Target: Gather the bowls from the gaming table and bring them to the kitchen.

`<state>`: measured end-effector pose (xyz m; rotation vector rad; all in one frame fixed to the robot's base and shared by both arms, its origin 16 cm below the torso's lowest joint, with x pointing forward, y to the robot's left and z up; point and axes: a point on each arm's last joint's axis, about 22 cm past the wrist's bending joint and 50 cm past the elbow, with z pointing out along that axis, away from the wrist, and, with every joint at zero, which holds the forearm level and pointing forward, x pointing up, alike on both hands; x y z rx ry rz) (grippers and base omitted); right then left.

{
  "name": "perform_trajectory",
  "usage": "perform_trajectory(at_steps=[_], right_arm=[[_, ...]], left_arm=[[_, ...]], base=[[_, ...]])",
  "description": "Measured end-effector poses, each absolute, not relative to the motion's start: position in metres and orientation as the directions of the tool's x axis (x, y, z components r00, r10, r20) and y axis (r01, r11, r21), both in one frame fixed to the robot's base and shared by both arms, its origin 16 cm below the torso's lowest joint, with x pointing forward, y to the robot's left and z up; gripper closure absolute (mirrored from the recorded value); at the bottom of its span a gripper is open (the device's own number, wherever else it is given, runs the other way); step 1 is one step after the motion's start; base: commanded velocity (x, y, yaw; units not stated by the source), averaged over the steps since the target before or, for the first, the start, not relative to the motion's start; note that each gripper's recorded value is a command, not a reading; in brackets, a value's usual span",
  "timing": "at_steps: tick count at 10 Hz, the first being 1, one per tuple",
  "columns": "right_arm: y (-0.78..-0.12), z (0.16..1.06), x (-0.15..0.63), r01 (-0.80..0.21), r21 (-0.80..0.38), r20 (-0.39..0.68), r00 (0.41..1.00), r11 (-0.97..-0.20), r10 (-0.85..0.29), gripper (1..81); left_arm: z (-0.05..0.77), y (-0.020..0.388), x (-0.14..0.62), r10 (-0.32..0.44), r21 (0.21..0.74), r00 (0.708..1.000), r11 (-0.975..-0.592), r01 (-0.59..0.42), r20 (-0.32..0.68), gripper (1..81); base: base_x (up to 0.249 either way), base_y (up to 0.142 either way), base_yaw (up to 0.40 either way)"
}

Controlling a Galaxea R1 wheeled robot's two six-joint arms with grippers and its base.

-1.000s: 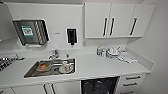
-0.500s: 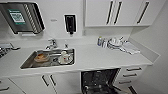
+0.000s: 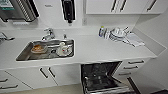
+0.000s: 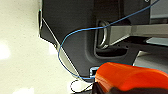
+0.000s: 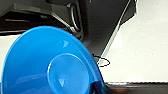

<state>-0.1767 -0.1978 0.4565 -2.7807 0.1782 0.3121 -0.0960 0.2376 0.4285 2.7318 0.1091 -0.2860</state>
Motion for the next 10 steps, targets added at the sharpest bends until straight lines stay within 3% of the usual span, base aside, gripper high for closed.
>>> perform_trajectory(at_steps=[4, 7, 10], right_arm=[[-0.198, 0.455, -0.172, -0.158, -0.314, -0.231, 0.969, -0.936, -0.087, 81.1], [-0.198, 0.455, -0.171, -0.159, -0.315, -0.230, 0.969, -0.936, -0.087, 81.1], [-0.203, 0.453, -0.167, -0.157, -0.311, -0.226, 0.970, -0.937, -0.087, 81.1]], left_arm=[[0.429, 0.222, -0.067, 0.103, 0.434, 0.980, -0.885, 0.170, -0.172, 81.1], [0.439, 0.182, -0.052, 0.131, 0.519, 0.976, -0.830, 0.205, -0.176, 81.1], [0.458, 0.203, -0.016, 0.165, 0.570, 0.971, -0.787, 0.234, -0.172, 81.1]], base=[[0.000, 0.000, 0.000], [0.000, 0.000, 0.000], [0.000, 0.000, 0.000]])
